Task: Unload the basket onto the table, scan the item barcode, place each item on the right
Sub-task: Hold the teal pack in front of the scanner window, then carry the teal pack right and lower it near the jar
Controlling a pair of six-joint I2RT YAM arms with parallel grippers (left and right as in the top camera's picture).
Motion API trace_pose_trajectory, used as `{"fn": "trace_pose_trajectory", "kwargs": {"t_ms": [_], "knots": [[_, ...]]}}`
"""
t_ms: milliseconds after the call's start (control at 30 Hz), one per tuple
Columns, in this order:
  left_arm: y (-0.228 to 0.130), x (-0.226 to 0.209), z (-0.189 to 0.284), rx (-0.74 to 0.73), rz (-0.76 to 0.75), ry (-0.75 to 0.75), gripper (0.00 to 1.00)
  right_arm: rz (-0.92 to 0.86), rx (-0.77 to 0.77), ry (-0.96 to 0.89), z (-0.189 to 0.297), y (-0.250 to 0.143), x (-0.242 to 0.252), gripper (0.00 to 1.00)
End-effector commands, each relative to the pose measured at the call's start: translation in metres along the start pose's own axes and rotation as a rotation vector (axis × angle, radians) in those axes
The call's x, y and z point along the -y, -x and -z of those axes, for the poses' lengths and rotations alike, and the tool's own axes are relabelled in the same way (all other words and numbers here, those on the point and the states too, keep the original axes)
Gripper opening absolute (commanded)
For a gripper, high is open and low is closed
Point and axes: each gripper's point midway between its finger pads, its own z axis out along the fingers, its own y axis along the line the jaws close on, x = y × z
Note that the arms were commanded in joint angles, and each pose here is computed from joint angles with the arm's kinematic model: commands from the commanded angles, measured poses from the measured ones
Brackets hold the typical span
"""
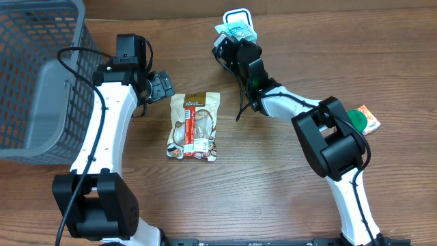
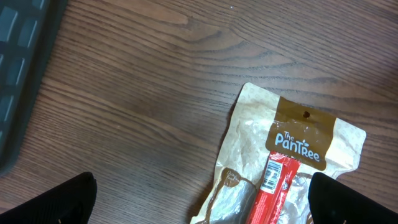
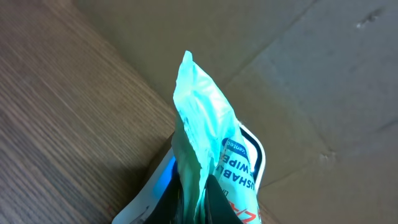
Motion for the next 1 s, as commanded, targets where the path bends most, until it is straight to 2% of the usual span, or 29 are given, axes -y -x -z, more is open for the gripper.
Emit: {"fn": "trace_pose_trajectory", "kwargs": {"t_ms": [0, 167, 333, 467, 767, 867, 967], "knots": [[0.004, -0.001, 0.003, 0.015, -0.007, 0.011, 1.00, -0.156, 0.102, -0.079, 0.024, 0.062, 0.059, 0.03], [0.004, -0.001, 0.003, 0.015, -0.007, 0.011, 1.00, -0.313, 0.133, -0.086, 0.062, 0.104, 0.115, 0.03], [0.004, -0.001, 0.003, 0.015, -0.007, 0.011, 1.00, -0.434, 0.015, 0.000, 0.097, 0.102, 0.130, 0.03], [0.004, -0.001, 0.003, 0.015, -0.007, 0.011, 1.00, -0.554, -0.182, 0.056, 0.124, 0.068, 0.128, 0.03], [0.004, -0.001, 0.003, 0.015, -0.007, 0.011, 1.00, -0.595, -0.716, 0.478, 0.204, -0.035, 0.044, 0.04], [0.004, -0.001, 0.003, 0.015, -0.007, 0.011, 1.00, -0.586, -0.896, 0.524, 0.234, -0.079, 0.028, 0.04], [0.004, -0.001, 0.003, 0.015, -0.007, 0.011, 1.00, -0.573, -0.969, 0.547, 0.248, -0.108, 0.018, 0.04]]}}
